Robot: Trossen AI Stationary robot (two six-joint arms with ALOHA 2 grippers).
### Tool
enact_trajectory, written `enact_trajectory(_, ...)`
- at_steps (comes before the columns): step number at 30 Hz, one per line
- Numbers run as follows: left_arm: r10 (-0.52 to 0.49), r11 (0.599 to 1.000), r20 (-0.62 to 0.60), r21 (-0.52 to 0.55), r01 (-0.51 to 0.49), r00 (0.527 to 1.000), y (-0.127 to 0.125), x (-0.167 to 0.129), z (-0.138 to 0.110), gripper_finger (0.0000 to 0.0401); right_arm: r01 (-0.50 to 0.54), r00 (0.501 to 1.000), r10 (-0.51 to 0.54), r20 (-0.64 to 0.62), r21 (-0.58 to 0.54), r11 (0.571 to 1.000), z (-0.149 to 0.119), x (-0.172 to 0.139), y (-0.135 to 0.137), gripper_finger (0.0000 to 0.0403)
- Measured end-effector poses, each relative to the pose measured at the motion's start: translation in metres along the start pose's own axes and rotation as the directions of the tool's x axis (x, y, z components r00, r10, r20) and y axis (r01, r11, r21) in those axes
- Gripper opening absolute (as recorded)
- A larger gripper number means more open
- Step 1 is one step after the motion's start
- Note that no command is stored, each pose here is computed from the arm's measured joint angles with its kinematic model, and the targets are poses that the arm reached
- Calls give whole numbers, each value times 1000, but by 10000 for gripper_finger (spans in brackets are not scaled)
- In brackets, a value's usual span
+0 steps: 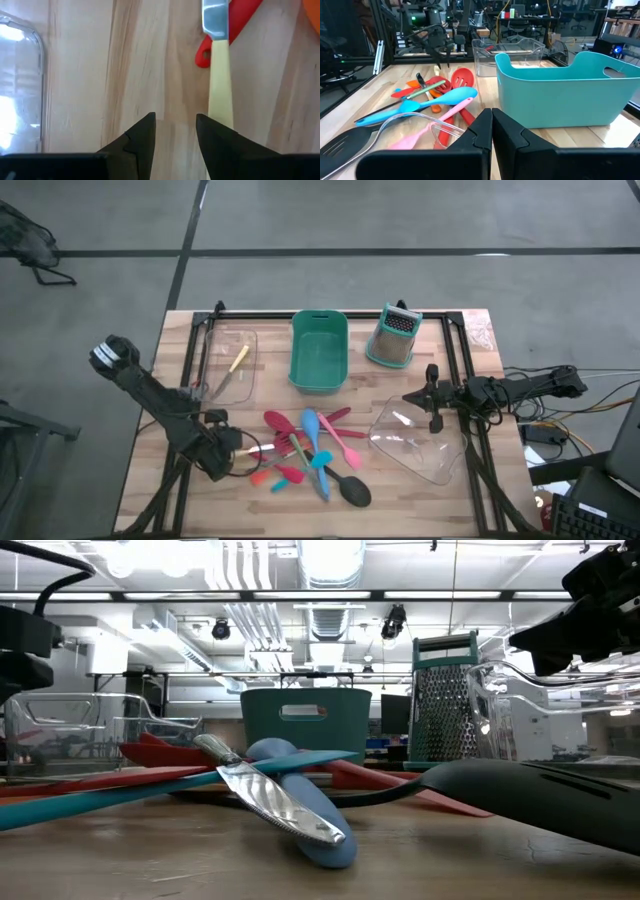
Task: Pick & Place Kitchen Items
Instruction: Put the yellow table knife into the top transparent bin
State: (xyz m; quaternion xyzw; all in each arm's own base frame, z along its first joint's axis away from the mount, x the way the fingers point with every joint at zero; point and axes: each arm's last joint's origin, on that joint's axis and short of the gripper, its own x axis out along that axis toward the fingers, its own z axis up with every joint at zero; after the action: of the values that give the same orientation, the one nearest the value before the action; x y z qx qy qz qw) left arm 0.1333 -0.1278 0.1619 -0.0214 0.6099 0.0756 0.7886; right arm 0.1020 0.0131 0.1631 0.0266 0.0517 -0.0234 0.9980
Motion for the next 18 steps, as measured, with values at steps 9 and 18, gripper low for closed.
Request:
enact_trajectory(9, -101, 991, 71, -79, 106, 992, -11, -5, 9, 147, 0, 1000, 0, 0, 0, 1000, 0, 0, 0, 8)
enact_trajectory(18, -90, 985, 94, -140, 102, 992, -10, -2, 9, 147, 0, 1000, 0, 0, 0, 1000, 0, 0, 0, 8)
